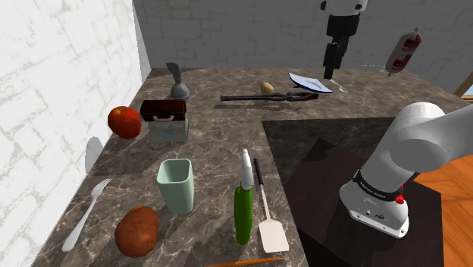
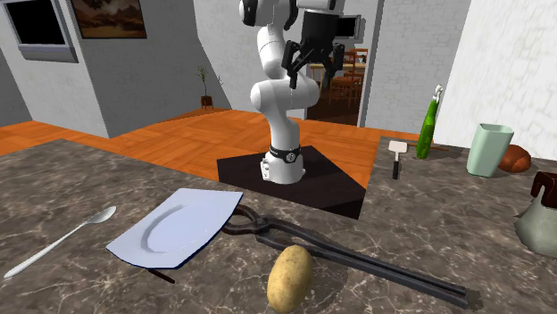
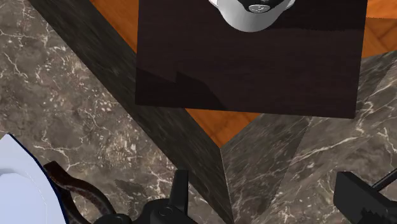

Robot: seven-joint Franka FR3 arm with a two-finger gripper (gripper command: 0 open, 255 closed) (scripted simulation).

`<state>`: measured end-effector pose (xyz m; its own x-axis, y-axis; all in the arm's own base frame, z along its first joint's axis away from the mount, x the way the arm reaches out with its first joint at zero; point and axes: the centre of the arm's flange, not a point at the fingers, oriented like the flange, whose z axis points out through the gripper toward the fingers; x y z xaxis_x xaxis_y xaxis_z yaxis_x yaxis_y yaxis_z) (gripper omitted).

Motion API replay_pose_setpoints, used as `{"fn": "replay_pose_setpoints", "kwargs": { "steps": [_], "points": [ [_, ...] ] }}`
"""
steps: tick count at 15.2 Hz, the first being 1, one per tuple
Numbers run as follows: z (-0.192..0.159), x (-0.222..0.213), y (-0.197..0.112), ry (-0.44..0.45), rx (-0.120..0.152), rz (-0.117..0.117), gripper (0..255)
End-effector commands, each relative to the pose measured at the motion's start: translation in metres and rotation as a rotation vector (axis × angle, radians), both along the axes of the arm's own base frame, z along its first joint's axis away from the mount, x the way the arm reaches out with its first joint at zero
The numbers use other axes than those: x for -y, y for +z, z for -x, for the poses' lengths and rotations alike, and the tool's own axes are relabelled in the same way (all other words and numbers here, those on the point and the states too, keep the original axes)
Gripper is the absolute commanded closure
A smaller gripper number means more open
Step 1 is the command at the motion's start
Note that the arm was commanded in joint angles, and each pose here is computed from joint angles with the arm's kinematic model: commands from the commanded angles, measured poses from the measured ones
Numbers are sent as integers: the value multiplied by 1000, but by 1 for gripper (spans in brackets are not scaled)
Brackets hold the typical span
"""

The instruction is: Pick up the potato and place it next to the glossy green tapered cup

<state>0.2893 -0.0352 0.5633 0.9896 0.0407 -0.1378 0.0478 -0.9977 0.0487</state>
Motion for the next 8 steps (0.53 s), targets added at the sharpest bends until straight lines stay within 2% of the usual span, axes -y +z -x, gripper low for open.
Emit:
{"fn": "replay_pose_setpoints", "kwargs": {
  "steps": [1, 8],
  "points": [
    [0, 0, 0, 0, 0, 0, 0],
    [-71, 26, -48, -141, 31, -7, 0]
  ]
}}
